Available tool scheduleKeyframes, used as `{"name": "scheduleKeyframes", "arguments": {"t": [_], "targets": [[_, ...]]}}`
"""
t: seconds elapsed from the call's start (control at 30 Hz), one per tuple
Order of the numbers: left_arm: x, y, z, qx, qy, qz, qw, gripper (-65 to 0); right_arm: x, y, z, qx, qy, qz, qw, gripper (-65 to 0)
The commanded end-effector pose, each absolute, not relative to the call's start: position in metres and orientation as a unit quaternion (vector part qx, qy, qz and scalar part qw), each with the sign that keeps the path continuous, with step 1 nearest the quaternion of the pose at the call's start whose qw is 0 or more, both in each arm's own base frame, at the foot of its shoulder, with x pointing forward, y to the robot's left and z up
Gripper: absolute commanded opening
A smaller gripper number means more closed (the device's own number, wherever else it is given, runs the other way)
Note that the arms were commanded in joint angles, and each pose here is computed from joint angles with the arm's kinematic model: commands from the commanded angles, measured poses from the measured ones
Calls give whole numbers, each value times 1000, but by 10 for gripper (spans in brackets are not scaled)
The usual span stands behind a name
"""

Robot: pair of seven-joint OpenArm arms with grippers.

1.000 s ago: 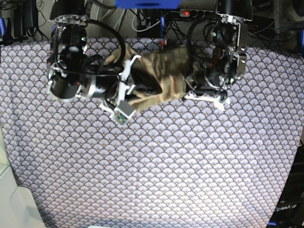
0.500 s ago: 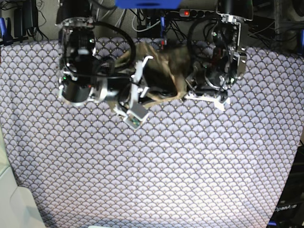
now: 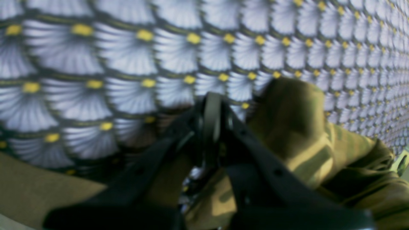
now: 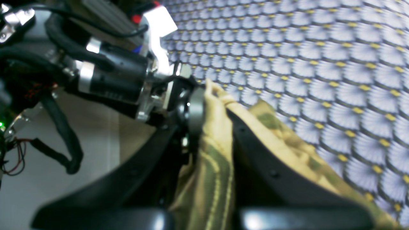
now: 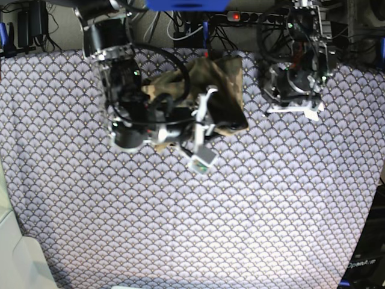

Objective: Fold the T-shirt properly
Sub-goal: 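Open the right gripper and withdraw it from the bundle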

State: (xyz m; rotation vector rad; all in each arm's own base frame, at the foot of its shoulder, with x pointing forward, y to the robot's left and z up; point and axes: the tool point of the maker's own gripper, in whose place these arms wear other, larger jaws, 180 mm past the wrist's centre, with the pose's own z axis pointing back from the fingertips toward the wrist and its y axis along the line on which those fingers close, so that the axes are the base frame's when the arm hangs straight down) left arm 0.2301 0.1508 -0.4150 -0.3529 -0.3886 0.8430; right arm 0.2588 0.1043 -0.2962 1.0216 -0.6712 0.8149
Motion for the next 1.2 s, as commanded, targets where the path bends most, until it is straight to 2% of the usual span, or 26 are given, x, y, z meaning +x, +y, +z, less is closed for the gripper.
{"name": "scheduleKeyframes", "arguments": {"t": [0.0,0.23,0.67,0.73,0.8,0.9,0.97,1.17], "targets": [[231,153,-410,-173,-195,404,877,-650,266,116,-275,488,-332,367,719,-650],[211,162,-420,-151,-179,404,884,-650,271,137,-281,511,-318,365,710,-650],[198,162,-426,-147,-165,405,887,-650,278,136,-303,515,-298,346,725,-634],[198,162,-426,-146,-165,406,887,-650,278,135,-302,515,-298,347,725,-579],[198,163,-426,-146,-165,405,887,-650,277,135,-299,515,-300,352,722,-493],[198,163,-426,-145,-165,404,888,-650,274,138,-282,516,-322,368,703,-358],[197,169,-426,-137,-167,398,891,-650,269,140,-268,517,-334,382,689,-293],[177,190,-432,-104,-157,392,900,-650,263,141,-231,509,-380,412,653,-300]]}}
